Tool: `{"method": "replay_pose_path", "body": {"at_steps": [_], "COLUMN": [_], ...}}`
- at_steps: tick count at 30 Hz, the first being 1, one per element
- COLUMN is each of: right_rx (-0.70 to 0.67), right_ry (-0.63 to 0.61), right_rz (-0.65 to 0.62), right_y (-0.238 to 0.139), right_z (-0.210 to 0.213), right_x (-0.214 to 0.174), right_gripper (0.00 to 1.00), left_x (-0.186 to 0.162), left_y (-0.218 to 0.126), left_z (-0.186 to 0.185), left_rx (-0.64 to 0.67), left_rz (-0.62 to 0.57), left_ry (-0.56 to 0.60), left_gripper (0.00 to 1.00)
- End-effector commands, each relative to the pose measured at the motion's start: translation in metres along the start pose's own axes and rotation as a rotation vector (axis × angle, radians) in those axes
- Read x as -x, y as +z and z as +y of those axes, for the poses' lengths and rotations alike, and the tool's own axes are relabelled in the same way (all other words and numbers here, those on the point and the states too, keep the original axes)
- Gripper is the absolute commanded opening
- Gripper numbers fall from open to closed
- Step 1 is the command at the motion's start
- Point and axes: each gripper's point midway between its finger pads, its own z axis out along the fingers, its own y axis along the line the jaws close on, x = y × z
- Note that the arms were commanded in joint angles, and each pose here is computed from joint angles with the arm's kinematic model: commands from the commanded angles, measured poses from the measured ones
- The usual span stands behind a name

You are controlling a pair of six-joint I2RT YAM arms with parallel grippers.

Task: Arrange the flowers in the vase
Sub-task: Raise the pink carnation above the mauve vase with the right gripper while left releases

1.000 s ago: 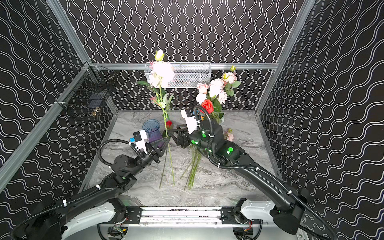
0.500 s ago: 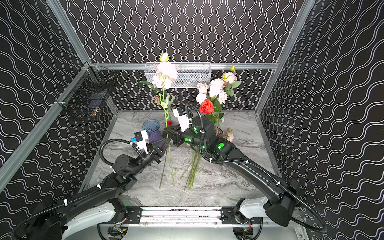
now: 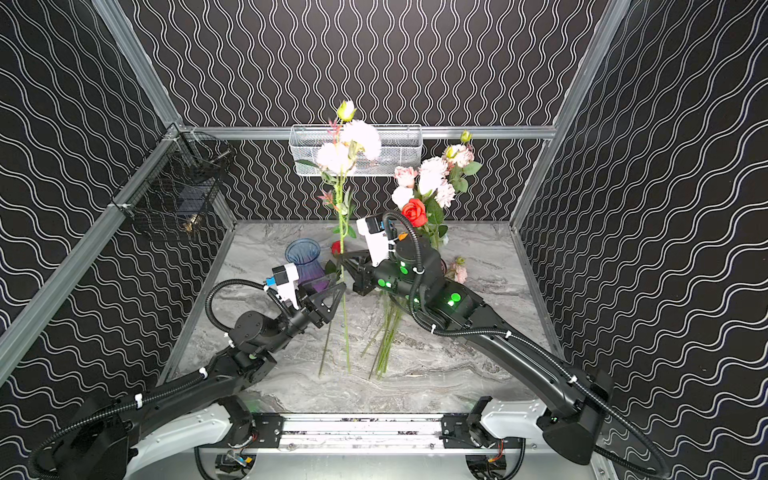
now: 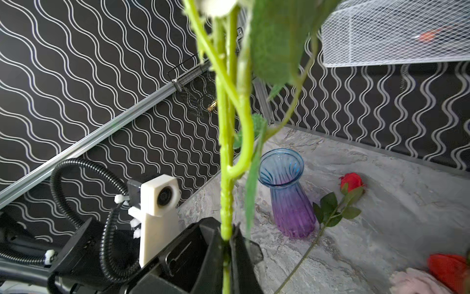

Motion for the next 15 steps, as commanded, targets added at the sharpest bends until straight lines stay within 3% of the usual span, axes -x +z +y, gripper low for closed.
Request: {"method": "replay_pose_path", "body": {"at_steps": [1, 10, 15], "right_rx": [-0.140, -0.604, -0.699], "right_ry": [-0.070, -0.216, -0.236], "right_rz": [-0.040, -0.247, -0.401], "right_y": [-0.022, -0.121, -0.161], "right_z": [-0.019, -0.073, -0.072], "right_x": [0.012, 0.068, 0.106], "right_gripper": [0.00, 0.00, 0.00], "left_x": [0.004, -0.005, -0.007], "left_y": [-0.006, -0.010, -0.010], "left_z": [0.011, 0.025, 0.026], "left_rx": [0.059, 0.112, 0.118], "left_rz": [-0.036, -0.025, -0.015], "left_ry": [0.001, 0.013, 0.006], "left_gripper": [0.71, 0.73, 0.73]}}
